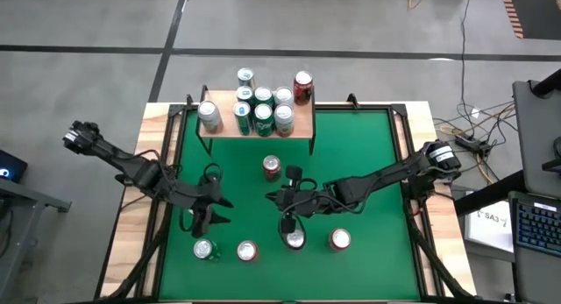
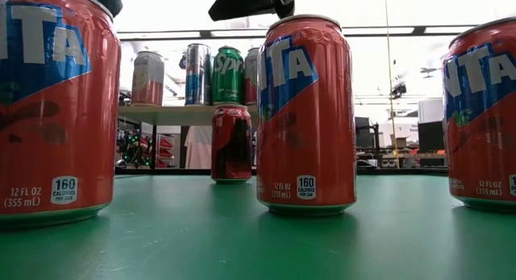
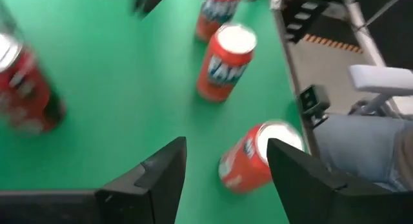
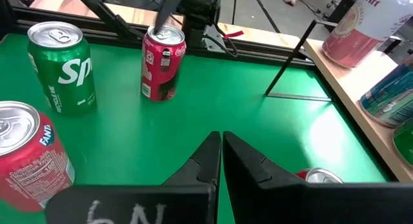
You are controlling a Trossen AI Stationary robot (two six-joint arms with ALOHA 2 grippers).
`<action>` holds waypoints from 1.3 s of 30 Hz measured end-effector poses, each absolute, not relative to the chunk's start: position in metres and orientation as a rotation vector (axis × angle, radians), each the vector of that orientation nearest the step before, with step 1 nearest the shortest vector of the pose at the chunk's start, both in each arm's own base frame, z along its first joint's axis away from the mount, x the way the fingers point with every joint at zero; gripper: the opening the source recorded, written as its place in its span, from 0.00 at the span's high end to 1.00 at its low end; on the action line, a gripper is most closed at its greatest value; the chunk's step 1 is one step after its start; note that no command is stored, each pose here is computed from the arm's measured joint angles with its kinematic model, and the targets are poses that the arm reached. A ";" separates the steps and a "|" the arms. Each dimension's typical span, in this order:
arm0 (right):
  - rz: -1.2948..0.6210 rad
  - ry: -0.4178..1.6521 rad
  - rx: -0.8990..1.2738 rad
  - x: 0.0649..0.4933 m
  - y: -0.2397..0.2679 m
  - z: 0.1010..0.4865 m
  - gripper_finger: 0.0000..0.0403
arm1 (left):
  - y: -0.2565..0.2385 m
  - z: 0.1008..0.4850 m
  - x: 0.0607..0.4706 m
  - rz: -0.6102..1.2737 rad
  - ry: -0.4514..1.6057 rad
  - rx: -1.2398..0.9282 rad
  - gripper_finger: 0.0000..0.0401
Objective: Place canned beverage on shelf
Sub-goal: Put the orange can on the shelf
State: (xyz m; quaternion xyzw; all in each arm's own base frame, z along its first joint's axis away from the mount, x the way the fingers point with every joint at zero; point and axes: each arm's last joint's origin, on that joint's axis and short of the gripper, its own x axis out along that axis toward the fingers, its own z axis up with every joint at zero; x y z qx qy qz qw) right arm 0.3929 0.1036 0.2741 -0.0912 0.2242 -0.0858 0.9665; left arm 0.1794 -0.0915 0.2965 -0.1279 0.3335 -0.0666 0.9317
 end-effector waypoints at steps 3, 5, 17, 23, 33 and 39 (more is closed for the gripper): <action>-0.171 0.455 -0.186 0.389 0.103 0.280 0.98 | -0.102 0.294 0.189 -0.192 0.646 -0.204 0.50; -0.165 0.462 -0.187 0.382 0.103 0.287 0.98 | -0.110 0.291 0.193 -0.222 0.644 -0.178 0.49; -0.080 0.414 -0.168 0.352 0.112 0.324 0.98 | -0.145 0.273 0.210 -0.256 0.663 -0.082 0.35; -0.044 0.425 -0.165 0.346 0.120 0.326 0.98 | -0.162 0.274 0.220 -0.261 0.713 -0.014 0.31; 0.001 0.485 -0.134 0.334 0.141 0.320 0.98 | -0.187 0.275 0.236 -0.194 0.788 0.051 0.26; 0.028 0.500 -0.116 0.327 0.153 0.319 0.98 | -0.198 0.265 0.247 -0.168 0.849 0.056 0.23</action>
